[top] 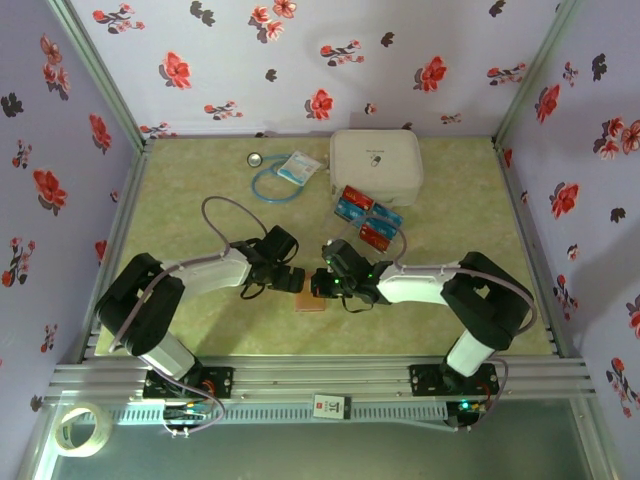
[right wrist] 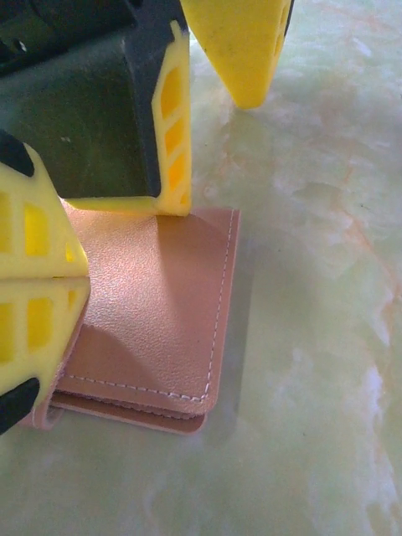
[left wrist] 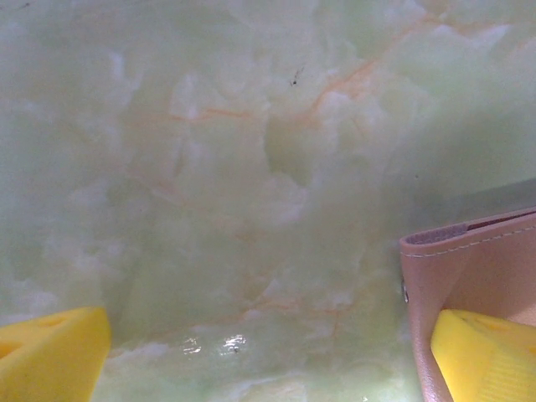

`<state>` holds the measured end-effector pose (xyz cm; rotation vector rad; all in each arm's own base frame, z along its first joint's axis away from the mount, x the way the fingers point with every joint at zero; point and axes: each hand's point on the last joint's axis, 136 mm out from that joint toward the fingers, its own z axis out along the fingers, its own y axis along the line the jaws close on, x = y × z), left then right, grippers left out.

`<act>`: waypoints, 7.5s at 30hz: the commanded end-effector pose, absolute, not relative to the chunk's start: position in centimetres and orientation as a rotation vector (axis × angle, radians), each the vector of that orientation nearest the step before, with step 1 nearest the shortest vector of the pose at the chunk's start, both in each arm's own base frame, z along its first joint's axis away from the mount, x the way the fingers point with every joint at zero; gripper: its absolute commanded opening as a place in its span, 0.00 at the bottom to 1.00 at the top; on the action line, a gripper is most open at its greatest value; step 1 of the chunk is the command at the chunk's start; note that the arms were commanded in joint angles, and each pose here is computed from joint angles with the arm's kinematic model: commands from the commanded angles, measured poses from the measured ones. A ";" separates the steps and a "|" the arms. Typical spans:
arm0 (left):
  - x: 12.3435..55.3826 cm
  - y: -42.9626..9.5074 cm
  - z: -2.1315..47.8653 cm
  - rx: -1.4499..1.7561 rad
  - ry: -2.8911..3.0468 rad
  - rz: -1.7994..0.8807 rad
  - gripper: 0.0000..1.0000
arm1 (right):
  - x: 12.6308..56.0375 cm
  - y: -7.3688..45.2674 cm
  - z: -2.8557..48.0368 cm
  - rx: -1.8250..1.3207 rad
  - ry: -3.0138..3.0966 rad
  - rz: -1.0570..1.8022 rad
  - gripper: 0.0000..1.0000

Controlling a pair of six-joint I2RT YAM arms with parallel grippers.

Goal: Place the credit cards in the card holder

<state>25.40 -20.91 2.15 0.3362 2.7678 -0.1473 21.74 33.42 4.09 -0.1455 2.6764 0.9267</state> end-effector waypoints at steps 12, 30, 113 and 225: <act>24.1 -19.7 0.1 0.363 2.824 -0.060 1.00 | 20.8 34.0 3.1 -0.207 2.720 0.878 0.00; 24.0 -19.7 0.3 0.360 2.820 -0.067 1.00 | 18.8 28.2 -3.3 -0.016 2.850 0.649 0.00; 23.6 -20.1 0.0 0.368 2.824 -0.071 1.00 | 21.8 31.7 2.6 -0.073 2.712 0.861 0.00; 23.6 -20.4 -0.4 0.375 2.831 -0.064 1.00 | 22.2 33.0 5.4 -0.117 2.676 0.911 0.00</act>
